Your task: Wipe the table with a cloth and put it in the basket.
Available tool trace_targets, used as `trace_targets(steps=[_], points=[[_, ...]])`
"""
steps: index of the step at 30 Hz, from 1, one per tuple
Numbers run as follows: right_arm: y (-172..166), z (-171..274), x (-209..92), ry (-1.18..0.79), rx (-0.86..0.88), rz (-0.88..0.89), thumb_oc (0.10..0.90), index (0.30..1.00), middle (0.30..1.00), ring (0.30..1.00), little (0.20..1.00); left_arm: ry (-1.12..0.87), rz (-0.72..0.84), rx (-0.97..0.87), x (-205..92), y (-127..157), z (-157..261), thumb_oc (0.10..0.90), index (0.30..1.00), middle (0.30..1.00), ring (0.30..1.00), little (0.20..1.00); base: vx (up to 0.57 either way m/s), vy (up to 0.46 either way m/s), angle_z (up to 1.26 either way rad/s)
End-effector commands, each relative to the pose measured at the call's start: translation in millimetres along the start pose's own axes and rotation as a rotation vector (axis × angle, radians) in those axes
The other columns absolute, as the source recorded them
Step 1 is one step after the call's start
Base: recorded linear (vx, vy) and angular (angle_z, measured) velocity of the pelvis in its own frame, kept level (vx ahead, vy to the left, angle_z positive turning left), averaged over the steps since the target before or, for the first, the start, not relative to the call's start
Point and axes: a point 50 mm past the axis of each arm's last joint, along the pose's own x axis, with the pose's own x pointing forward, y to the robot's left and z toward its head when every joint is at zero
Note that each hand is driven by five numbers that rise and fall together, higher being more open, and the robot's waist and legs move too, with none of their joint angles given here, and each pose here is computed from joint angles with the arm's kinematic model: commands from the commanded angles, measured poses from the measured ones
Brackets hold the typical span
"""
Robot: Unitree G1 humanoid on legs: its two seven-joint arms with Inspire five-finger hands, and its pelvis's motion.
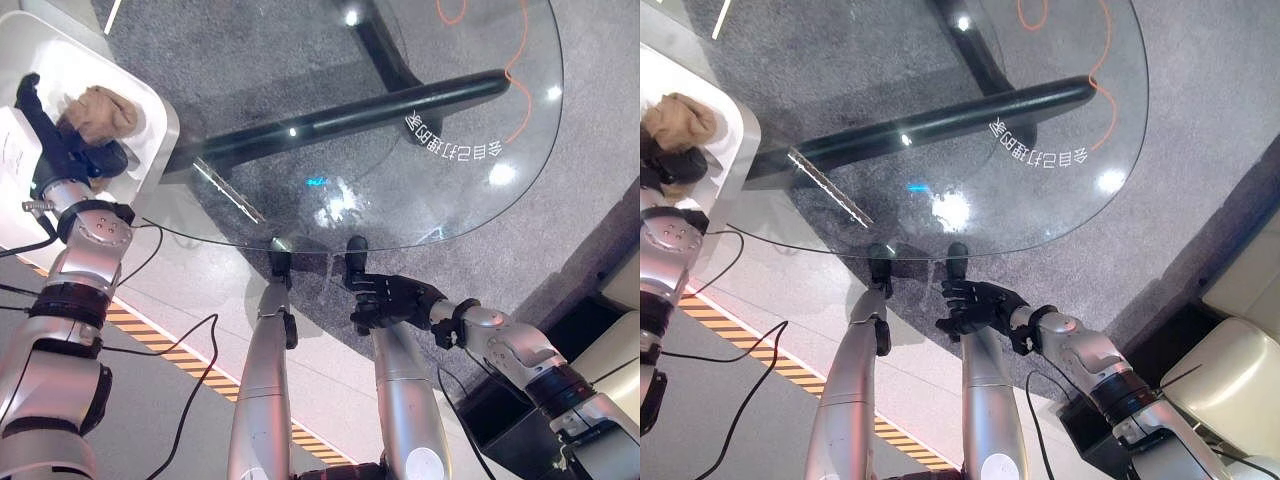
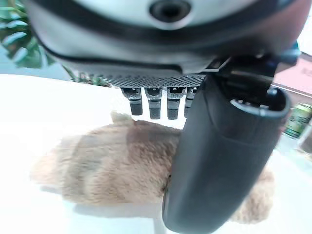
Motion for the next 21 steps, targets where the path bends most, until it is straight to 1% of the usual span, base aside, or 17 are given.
trace_targets(steps=[1, 6, 8, 12, 17, 18, 20, 21], points=[[22.7, -22.9, -8.8, 0.005, 0.059, 0.091, 0.800, 0.900, 0.900, 0.900, 0.900, -0.050, 0.166, 0.032, 20.7, 53.9, -0.5, 0.800, 0.900, 0.900, 0.900, 0.900, -0.01, -0.015, 0.05], [20.7, -26.8, -11.2, 0.006, 0.073, 0.089, 0.800, 0.900, 0.900, 0.900, 0.900, -0.070, 0.175, 0.046, 21.0, 61.1, -2.9, 0.800, 0.900, 0.900, 0.900, 0.900, -0.01, -0.020, 0.05], [21.1, -29.6, -12.0, 0.003, 0.089, 0.087, 0.800, 0.900, 0.900, 0.900, 0.900, -0.099, 0.151, 0.048, 19.4, 61.6, -3.0, 0.800, 0.900, 0.900, 0.900, 0.900, -0.02, -0.054, 0.03], [22.8, -35.3, -13.5, 0.009, 0.108, 0.089, 0.800, 0.900, 0.900, 0.900, 0.900, -0.139, 0.057, 0.079, 9.0, 50.6, -8.7, 0.800, 0.900, 0.900, 0.900, 0.900, -0.03, -0.048, 0.01], [25.0, -46.6, -14.0, 0.014, 0.147, 0.080, 0.800, 0.900, 0.900, 0.900, 0.900, -0.188, -0.083, -0.017, -12.8, 30.1, -13.2, 0.800, 0.900, 0.900, 0.900, 0.900, -0.03, -0.069, 0.01], [25.0, -46.6, -14.0, 0.014, 0.147, 0.080, 0.800, 0.900, 0.900, 0.900, 0.900, -0.188, -0.083, -0.017, -12.8, 30.1, -13.2, 0.800, 0.900, 0.900, 0.900, 0.900, -0.05, -0.119, 0.01], [26.5, -53.1, -13.4, 0.011, 0.173, 0.065, 0.800, 0.900, 0.900, 0.900, 0.900, -0.225, -0.191, -0.129, -30.5, 15.2, -10.6, 0.800, 0.900, 0.900, 0.900, 0.900, -0.07, -0.152, 0.01], [27.8, -58.2, -12.5, 0.010, 0.193, 0.048, 0.800, 0.900, 0.900, 0.900, 0.900, -0.238, -0.255, -0.206, -45.3, 4.1, -9.3, 0.800, 0.900, 0.900, 0.900, 0.900, -0.06, -0.124, 0.02]])
